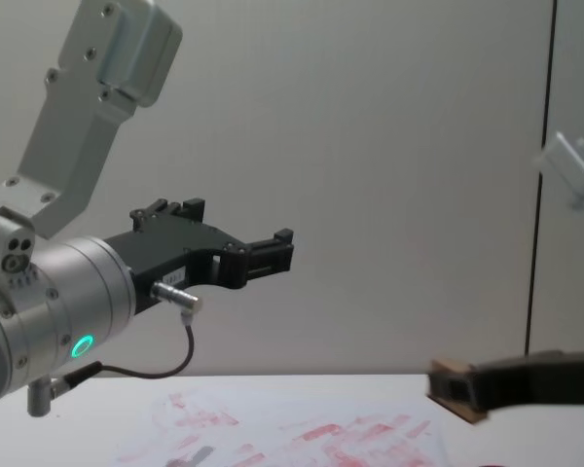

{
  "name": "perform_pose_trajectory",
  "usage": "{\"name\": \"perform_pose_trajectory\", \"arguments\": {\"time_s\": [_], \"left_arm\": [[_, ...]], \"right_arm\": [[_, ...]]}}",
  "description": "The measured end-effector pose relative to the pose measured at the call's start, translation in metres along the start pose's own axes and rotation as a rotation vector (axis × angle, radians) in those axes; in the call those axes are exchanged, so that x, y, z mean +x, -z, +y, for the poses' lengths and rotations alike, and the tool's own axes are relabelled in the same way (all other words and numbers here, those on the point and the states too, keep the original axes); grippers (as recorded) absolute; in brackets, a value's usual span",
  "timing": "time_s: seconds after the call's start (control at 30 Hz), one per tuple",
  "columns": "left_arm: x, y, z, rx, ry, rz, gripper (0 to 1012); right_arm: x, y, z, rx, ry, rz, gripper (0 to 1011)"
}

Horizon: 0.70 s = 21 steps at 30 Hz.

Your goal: Use the one hand to pick up the stamp and affix it onto the A4 paper.

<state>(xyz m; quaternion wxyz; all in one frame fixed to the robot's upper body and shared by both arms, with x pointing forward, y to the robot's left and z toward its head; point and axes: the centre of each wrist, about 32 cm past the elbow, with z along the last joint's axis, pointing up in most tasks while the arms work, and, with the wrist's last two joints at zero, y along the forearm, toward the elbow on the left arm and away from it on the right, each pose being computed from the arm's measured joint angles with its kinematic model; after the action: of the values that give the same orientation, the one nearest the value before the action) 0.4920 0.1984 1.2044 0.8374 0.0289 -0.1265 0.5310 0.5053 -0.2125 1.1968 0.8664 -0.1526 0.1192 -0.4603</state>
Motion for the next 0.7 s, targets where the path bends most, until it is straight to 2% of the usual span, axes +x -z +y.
{"name": "perform_pose_trajectory", "arguments": {"time_s": [0.3, 0.7], "left_arm": [[0.0, 0.0, 0.0, 0.0, 0.0, 0.0, 1001], [0.0, 0.0, 0.0, 0.0, 0.0, 0.0, 1001]], "right_arm": [[0.013, 0.014, -0.01, -0.058, 0.034, -0.04, 220], [0.022, 0.026, -0.011, -0.112, 0.053, -0.076, 220]]}}
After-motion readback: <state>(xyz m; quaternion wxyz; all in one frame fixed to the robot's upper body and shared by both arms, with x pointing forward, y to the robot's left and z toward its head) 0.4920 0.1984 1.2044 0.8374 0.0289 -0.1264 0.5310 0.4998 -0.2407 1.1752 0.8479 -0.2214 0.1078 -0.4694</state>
